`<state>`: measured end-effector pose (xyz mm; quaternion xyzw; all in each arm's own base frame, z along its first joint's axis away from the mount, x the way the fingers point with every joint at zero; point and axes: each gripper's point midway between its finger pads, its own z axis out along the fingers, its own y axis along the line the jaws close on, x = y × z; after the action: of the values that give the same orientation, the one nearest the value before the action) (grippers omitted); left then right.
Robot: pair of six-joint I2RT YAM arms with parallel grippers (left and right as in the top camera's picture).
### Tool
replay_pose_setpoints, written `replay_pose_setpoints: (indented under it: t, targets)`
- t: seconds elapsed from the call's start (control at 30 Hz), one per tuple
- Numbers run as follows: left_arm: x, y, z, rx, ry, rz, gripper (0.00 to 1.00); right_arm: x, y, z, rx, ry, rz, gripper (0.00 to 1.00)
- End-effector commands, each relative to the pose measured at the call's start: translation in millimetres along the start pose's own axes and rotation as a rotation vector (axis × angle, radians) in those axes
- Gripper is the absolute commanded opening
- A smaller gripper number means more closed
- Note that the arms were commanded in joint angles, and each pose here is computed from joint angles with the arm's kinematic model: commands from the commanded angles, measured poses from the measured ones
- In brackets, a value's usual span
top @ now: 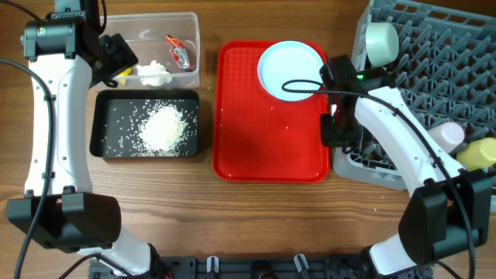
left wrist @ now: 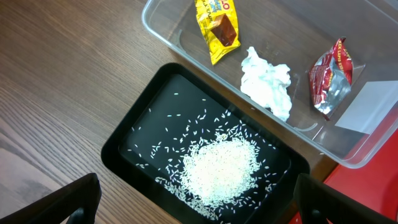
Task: Sort waste into correct bins and load items into the dishwasher rack
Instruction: 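Move the right gripper to the white plate and grasp its edge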
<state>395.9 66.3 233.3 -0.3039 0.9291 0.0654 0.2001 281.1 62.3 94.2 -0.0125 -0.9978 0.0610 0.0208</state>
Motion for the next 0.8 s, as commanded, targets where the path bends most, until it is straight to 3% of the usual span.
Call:
replay_pose_setpoints:
  t: [0.0,0.43,0.63,0.77]
  targets:
    - [-1.8,5.5,-6.0,-0.008,-0.02,-0.016,1.0,2.1,-12.3,-5.0,0.062,-0.022,0.04,0.05]
    - [-1.8,5.5,-6.0,-0.009,-0.02,-0.016,1.0,8.5,-33.6,-7.5,0.18,-0.012,0.073,0.07]
    - [-1.8,5.5,-6.0,-0.008,-0.02,-0.016,1.0,-12.7,-17.7,-10.7,0.097,-0.088,0.036,0.06]
    - [-1.8,5.5,-6.0,-0.008,-0.02,-0.016,1.0,-17.5,3.2,-17.5,-0.022,-0.107,-0.057,0.18]
